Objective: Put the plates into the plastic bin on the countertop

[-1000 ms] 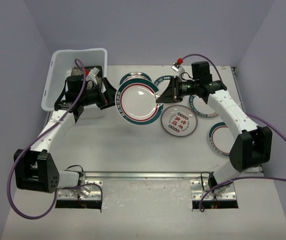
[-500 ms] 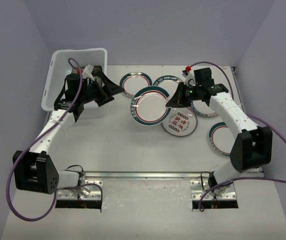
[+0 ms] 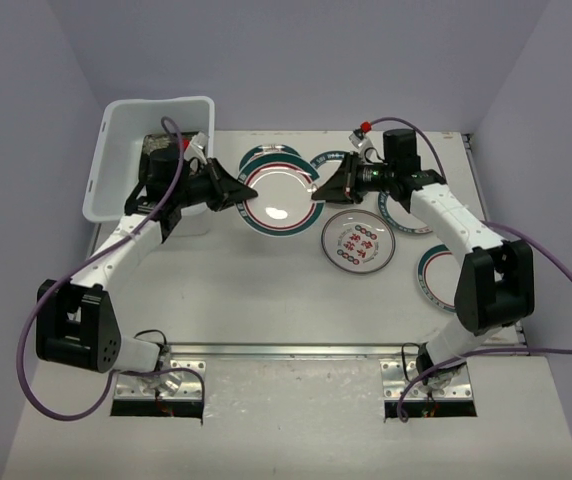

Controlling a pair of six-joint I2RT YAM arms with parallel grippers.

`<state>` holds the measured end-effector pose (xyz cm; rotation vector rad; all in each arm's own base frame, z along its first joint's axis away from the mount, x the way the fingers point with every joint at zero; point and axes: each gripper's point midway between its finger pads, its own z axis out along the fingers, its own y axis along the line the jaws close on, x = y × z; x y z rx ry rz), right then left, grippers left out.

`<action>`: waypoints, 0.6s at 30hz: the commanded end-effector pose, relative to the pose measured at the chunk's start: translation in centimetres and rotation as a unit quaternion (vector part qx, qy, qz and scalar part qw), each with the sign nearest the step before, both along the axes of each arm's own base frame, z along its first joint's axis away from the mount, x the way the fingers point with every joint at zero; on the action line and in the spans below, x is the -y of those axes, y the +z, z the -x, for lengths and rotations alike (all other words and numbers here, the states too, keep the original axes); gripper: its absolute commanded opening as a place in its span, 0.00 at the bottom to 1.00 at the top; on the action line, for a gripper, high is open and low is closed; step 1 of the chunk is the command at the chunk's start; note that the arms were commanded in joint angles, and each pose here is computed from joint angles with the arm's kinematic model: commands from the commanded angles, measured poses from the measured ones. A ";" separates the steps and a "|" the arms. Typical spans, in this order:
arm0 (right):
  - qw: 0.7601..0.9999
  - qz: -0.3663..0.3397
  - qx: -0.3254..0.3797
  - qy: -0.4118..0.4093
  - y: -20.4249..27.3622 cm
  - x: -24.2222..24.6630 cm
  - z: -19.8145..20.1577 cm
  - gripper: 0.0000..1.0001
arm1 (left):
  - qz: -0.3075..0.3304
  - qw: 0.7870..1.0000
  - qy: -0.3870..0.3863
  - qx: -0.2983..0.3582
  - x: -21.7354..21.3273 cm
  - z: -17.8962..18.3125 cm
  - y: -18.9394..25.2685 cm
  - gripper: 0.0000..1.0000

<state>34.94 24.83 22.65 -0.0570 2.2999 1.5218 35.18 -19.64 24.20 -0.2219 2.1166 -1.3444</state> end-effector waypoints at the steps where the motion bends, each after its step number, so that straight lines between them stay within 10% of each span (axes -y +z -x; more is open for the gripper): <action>1: 0.998 -0.026 0.049 0.022 2.8 -1.0 0.2 0.80 | -0.013 0.999 0.025 0.045 0.1 -1.9 2.7 0.00; 3: 0.998 0.047 0.015 -0.050 0.2 0.8 -1.0 0.99 | -0.044 0.994 0.099 0.019 -2.3 -3.7 2.4 0.00; 18: 0.980 0.122 -0.058 -0.149 -5.6 5.6 3.6 0.99 | -0.006 0.841 0.535 -0.084 -28.2 -13.1 -1.5 0.00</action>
